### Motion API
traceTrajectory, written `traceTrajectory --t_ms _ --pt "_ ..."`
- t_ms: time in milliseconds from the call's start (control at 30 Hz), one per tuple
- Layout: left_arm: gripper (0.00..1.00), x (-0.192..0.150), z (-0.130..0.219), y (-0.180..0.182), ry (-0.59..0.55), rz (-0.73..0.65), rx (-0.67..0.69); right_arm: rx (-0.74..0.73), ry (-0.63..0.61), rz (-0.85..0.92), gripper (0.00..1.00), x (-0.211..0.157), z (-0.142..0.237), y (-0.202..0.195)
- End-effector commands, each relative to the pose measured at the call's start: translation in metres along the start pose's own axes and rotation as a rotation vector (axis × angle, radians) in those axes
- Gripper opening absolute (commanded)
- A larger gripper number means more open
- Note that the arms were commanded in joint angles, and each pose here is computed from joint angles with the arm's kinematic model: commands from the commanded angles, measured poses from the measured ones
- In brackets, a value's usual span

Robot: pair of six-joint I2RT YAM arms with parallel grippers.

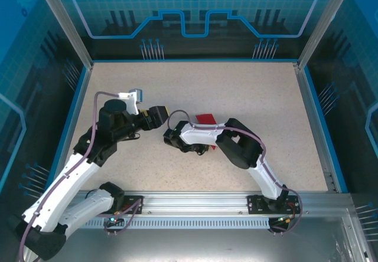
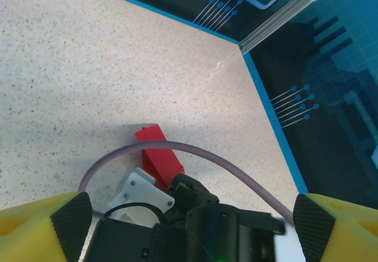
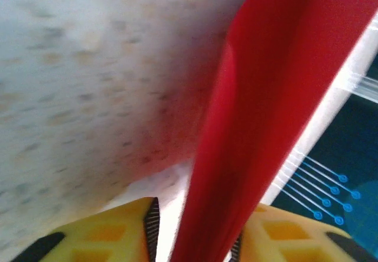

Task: Fold a paper plane with a square sheet of paper (fold left side to right side)
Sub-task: Turn over the paper at the center of the table, then pick up the paper from the center of the table.

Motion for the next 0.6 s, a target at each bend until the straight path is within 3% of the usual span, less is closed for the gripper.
traceTrajectory --t_ms 0,233,367,567 --pt "0.91 -0.001 -0.008 0.006 -0.008 0.030 0.018 0.182 -0.066 -0.023 0.51 -0.011 0.028 -0.005" --pt "0.92 -0.011 -0.036 0.020 0.045 0.109 0.021 0.497 -0.287 -0.149 0.80 -0.052 0.077 -0.034" --pt "0.92 -0.021 -0.066 0.027 0.148 0.165 -0.028 0.638 -0.438 -0.273 0.85 -0.082 0.089 -0.060" --pt "0.89 -0.043 -0.124 0.031 0.348 0.227 -0.090 0.796 -0.665 -0.543 0.96 -0.130 0.078 -0.102"
Point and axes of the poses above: each hand's point on the last joint's axis, 136 mm out from that joint toward the fingers, its own z axis back along the fingers, its own y axis along the line the jaws close on, x = y × z, the point moved 10 cm from there along z, back along the fingers, and after that the axes turned 3 degrees about z, right-handed, at the moved point
